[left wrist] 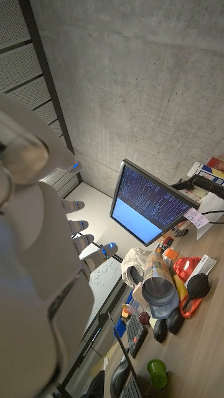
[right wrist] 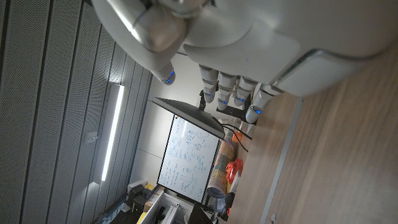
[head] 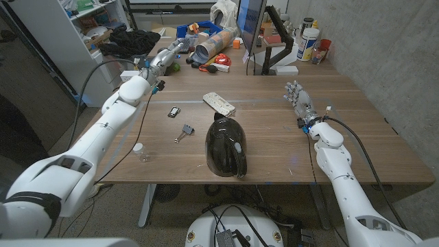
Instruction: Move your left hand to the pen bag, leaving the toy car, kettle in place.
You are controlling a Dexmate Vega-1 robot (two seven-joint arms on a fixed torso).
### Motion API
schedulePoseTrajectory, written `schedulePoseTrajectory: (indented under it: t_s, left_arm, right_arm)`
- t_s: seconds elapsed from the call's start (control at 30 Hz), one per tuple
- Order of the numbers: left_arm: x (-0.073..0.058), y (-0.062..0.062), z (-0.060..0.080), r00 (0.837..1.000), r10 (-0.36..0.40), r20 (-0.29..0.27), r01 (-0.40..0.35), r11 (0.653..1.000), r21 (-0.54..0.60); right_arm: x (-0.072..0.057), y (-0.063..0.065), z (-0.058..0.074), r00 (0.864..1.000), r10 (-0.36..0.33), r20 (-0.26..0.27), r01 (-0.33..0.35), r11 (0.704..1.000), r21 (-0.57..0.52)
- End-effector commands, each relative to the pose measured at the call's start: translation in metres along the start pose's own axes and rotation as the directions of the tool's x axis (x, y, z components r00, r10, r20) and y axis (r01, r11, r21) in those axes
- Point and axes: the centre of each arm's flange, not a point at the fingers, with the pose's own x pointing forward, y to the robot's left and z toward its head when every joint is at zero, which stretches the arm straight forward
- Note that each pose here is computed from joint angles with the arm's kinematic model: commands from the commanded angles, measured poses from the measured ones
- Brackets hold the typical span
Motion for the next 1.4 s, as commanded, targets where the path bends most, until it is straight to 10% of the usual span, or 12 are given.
schedulePoseTrajectory:
  t_s: [0.03, 1.4]
  left_arm:
    - [0.015, 0.003, 0.012, 0.999, -0.041, 0.023, 0.040, 0.997, 0.059]
    - [0.049, -0.009, 0.046, 0.980, -0.189, 0.068, 0.174, 0.968, 0.183]
  right_arm:
    - [0.001, 0.001, 0.000, 1.000, -0.002, 0.008, 0.002, 1.000, -0.002]
    - [0.002, 0.001, 0.000, 0.999, 0.001, 0.032, -0.001, 1.000, 0.000]
